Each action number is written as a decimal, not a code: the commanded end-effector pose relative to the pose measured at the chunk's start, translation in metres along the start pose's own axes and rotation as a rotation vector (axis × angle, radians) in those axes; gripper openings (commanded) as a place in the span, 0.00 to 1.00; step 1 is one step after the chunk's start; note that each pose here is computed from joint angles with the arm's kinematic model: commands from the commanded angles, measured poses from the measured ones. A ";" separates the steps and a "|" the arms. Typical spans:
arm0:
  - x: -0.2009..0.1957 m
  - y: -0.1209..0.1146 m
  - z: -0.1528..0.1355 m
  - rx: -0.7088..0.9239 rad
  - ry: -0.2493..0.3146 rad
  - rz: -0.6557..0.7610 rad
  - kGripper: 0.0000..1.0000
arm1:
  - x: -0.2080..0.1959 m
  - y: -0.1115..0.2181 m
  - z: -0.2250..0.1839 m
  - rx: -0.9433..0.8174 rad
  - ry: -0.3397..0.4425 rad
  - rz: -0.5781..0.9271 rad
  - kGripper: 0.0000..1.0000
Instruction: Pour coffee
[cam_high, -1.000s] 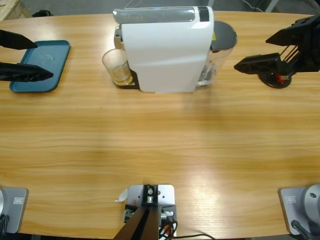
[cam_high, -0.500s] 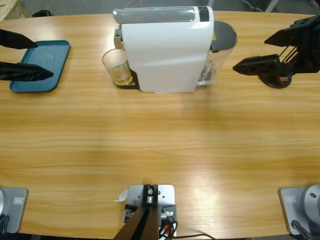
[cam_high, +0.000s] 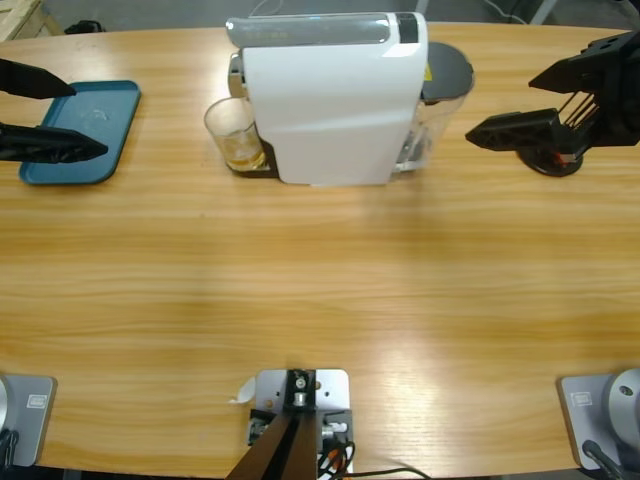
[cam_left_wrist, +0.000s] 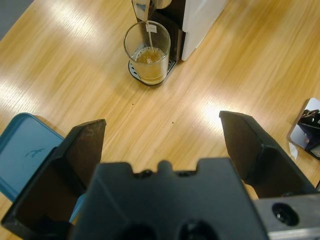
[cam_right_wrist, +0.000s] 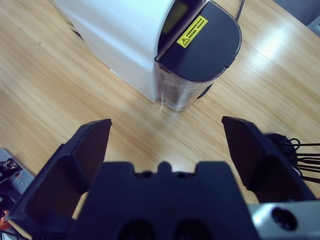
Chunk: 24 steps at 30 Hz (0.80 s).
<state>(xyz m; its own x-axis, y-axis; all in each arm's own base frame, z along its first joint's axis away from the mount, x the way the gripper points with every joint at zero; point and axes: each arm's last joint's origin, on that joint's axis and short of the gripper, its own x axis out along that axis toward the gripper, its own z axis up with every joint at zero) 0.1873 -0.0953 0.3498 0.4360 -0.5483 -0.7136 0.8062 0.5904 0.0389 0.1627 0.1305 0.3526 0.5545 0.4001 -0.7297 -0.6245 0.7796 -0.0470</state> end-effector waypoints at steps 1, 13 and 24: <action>0.010 -0.001 -0.014 -0.020 0.038 -0.026 1.00 | -0.007 0.003 -0.006 -0.012 -0.013 0.016 1.00; 0.009 -0.001 -0.014 -0.016 0.034 -0.024 1.00 | -0.010 0.003 -0.008 -0.013 -0.011 0.016 1.00; 0.013 0.001 -0.012 -0.021 0.029 -0.028 1.00 | -0.007 0.003 -0.007 -0.013 -0.006 0.017 1.00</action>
<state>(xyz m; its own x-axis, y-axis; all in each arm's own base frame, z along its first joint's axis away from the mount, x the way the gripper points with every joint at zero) 0.1851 -0.0944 0.3422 0.4196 -0.5420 -0.7281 0.8071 0.5899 0.0260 0.1584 0.1271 0.3565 0.5637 0.4079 -0.7183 -0.6240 0.7800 -0.0468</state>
